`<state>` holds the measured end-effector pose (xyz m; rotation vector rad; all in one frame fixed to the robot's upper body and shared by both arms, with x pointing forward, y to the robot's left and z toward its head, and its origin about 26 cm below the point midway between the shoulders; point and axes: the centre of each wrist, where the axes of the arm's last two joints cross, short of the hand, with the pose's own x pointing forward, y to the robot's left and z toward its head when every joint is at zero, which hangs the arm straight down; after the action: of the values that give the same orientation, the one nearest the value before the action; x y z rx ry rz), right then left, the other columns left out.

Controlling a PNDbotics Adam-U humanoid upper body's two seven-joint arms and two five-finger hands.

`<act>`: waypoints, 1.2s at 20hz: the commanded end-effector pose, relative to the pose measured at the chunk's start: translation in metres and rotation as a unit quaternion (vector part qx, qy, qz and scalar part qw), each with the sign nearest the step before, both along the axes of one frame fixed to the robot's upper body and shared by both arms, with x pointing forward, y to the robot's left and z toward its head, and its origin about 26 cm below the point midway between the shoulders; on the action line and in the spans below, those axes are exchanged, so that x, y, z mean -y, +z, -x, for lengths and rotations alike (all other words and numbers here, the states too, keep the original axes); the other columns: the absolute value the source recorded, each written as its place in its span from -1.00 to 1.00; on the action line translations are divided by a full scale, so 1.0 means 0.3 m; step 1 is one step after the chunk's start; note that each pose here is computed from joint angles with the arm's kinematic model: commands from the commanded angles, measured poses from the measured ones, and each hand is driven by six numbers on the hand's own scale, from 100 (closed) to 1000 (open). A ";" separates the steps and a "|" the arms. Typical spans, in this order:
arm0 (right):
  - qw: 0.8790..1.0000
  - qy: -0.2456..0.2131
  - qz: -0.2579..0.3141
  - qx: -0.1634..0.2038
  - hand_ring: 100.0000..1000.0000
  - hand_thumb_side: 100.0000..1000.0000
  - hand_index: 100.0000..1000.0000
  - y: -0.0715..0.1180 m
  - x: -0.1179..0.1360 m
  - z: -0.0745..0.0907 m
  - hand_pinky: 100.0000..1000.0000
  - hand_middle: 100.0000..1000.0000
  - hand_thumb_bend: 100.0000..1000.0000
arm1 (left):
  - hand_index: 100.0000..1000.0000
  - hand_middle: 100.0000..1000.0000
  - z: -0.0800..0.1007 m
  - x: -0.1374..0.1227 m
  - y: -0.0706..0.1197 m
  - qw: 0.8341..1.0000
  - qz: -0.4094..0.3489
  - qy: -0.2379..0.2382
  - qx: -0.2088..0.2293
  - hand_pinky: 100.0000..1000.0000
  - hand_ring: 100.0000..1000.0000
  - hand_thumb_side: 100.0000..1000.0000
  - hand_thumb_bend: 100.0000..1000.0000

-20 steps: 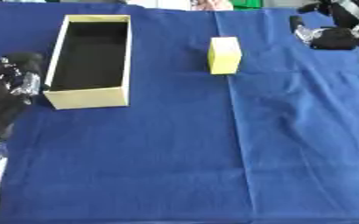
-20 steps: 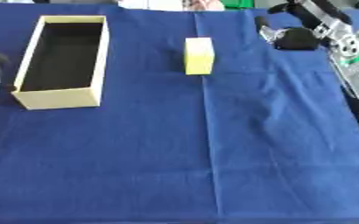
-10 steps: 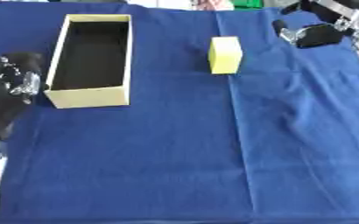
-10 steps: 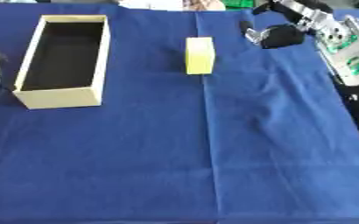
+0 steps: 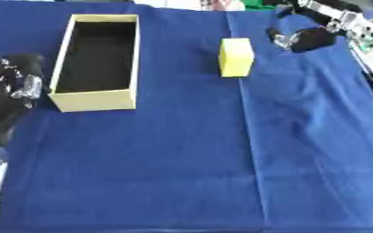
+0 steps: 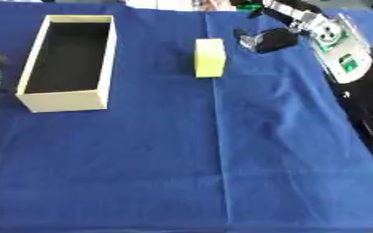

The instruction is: Pick up objects on the table and place them in the box.

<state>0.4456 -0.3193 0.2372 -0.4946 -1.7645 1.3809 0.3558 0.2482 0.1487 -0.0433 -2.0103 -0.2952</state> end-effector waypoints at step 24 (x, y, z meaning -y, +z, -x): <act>0.996 -0.010 0.094 0.000 1.00 -0.35 0.96 -0.037 -0.059 -0.075 0.92 0.88 -0.78 | 0.34 0.32 -0.001 0.007 0.034 1.000 -0.003 -0.011 0.015 0.00 0.64 -0.68 -1.00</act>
<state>0.4672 -0.2984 0.2102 -0.5689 -1.6173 1.5370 0.3560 0.2466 0.1488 -0.0508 -2.0090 -0.3055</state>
